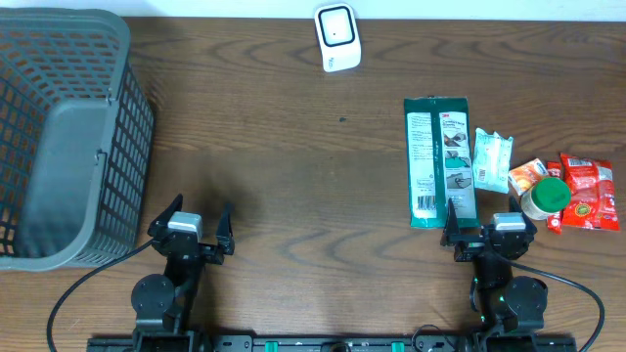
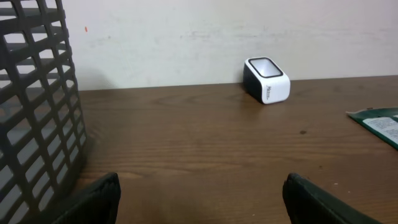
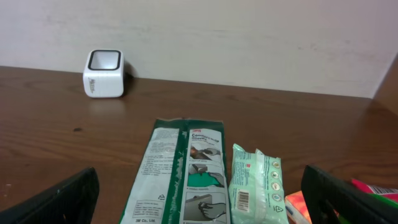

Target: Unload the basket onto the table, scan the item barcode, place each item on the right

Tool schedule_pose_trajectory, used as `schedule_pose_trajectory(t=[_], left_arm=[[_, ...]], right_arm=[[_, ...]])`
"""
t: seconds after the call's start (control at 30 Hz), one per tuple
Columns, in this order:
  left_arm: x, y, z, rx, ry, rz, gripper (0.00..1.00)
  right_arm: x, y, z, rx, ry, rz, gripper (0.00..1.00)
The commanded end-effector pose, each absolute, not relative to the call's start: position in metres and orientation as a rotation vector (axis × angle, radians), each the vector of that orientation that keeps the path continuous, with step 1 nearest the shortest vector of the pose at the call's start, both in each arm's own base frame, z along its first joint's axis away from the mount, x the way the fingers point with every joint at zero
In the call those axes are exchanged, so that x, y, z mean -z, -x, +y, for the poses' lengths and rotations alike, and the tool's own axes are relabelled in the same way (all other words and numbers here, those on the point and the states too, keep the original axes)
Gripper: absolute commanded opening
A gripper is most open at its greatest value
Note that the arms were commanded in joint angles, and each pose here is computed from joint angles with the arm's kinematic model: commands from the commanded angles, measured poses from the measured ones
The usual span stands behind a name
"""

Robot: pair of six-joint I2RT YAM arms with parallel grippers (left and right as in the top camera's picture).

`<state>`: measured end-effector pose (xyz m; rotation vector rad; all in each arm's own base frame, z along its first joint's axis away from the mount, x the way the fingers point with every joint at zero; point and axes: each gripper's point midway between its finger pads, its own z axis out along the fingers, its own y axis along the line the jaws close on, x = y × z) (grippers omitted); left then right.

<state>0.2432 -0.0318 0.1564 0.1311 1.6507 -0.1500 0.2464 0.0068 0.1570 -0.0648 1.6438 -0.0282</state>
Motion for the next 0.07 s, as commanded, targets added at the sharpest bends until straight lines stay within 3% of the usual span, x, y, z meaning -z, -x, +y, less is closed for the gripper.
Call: schedule_pose_trajectory(t=[0.0, 0.03], left_arm=[[-0.143, -0.2407, -0.0386, 0.175, -0.174, 1.693, 0.84], [-0.1431, -0.2407, -0.0385, 0.175, -0.174, 1.693, 0.84]], right_arm=[[-0.1567, -0.2462, 0.005, 0.039, 0.067, 1.643, 0.99], [-0.1568, -0.2462, 0.005, 0.039, 0.067, 1.643, 0.99]])
